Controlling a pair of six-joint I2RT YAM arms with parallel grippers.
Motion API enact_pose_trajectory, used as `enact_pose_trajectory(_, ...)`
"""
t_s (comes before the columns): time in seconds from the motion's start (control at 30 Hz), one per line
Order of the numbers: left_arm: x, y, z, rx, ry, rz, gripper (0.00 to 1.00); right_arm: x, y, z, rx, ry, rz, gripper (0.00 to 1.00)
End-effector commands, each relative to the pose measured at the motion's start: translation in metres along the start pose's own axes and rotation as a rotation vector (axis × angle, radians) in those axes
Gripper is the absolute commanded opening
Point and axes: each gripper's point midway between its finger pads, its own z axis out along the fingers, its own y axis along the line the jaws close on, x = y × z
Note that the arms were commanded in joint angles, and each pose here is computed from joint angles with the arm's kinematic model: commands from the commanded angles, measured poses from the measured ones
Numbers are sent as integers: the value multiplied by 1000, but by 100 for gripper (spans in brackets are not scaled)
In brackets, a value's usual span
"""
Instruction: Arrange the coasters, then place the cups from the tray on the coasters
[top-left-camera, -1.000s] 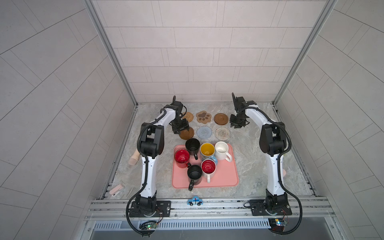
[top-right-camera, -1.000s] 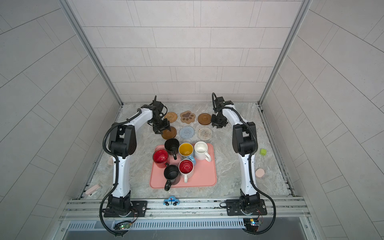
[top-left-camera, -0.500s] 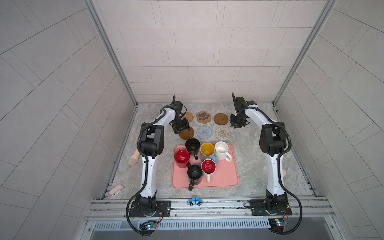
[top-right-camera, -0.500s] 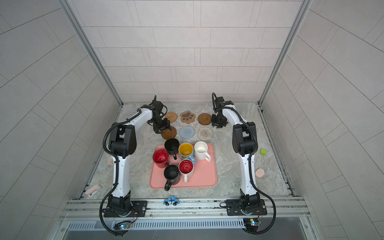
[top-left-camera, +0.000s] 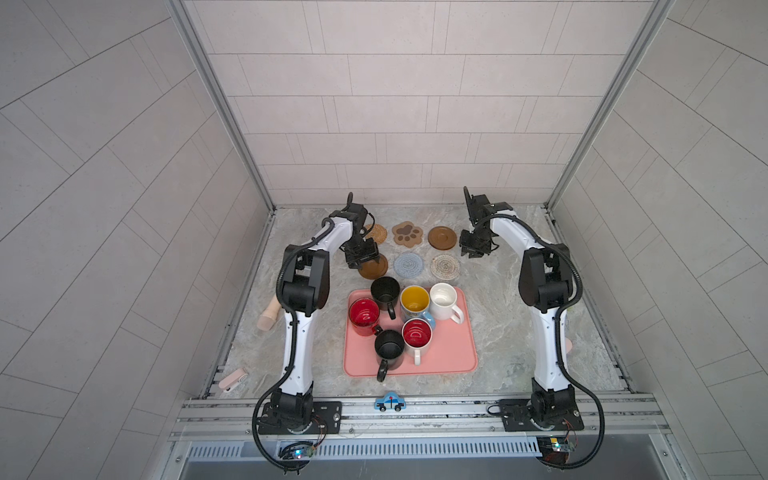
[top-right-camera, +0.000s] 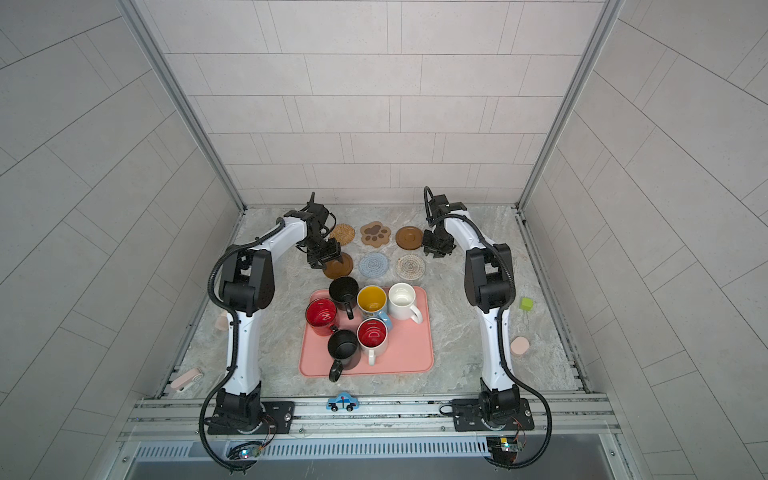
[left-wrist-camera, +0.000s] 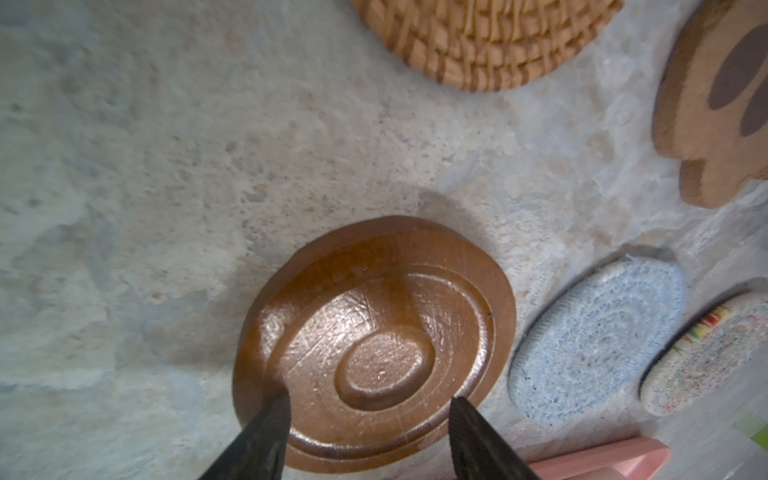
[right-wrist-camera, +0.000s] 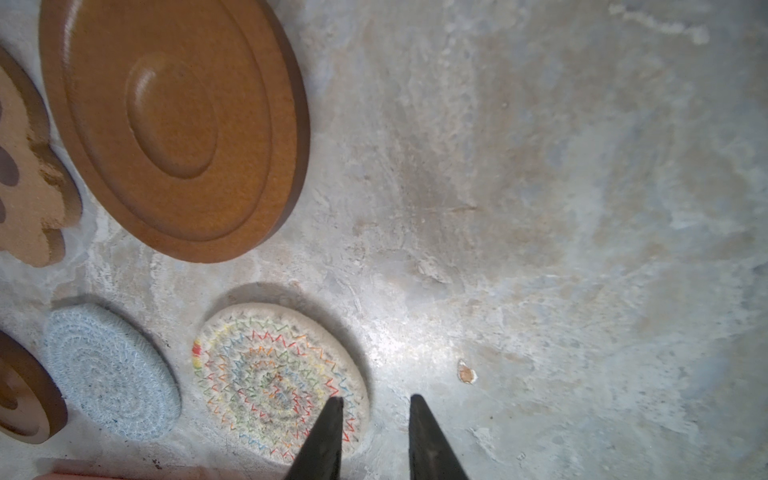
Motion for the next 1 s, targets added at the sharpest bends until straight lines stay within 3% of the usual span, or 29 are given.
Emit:
enact_pose_trajectory(0.0,4,14,-2,-56,19,-18,68,-1,-1,-20,3,-29,6,31)
enact_pose_trajectory(0.5,-3,11,-10,-52,-12,-20,68,-2,0,-21,-1,-36,6,30)
enact_pose_trajectory(0.97,-35,-35,-49,120,-141,14,68,-3,1,-25,-4,-49,1,30)
